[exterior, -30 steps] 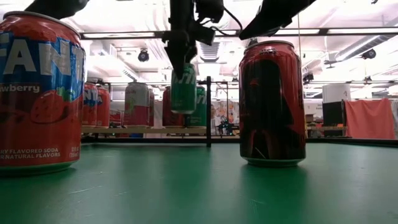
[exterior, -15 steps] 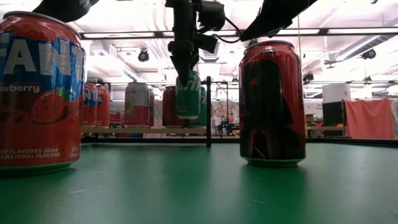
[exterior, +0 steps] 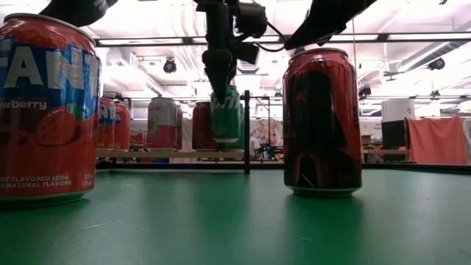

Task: Place canned beverage on shelf
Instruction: Put the green soda can on the shelf aligned with the other green soda can

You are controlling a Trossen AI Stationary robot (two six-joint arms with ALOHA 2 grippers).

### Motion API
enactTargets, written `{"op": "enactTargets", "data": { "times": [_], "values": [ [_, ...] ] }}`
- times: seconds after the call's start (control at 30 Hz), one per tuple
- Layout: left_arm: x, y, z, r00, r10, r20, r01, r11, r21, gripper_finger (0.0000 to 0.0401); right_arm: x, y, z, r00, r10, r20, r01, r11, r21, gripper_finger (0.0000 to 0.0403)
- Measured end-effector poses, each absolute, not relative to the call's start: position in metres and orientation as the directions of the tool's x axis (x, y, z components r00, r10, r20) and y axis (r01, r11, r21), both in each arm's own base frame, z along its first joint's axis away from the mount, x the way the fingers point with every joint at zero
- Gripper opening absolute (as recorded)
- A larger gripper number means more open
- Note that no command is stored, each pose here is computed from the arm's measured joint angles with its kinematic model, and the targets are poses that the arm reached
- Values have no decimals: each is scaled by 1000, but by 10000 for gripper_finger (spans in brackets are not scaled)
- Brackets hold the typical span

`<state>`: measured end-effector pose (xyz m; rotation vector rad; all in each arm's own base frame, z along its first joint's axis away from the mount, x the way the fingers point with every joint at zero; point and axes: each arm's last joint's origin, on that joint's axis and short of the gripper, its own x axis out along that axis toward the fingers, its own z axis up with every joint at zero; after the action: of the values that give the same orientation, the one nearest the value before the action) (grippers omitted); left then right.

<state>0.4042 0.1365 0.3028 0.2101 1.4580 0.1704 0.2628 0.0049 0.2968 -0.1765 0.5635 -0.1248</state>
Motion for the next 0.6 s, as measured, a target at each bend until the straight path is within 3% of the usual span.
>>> {"op": "enactTargets", "data": {
  "times": [0.6],
  "values": [
    [407,137,292,104,241,-965,-41,971,237,286,263,5,295,836,-165,-524,73,979,-193,9]
  ]
}}
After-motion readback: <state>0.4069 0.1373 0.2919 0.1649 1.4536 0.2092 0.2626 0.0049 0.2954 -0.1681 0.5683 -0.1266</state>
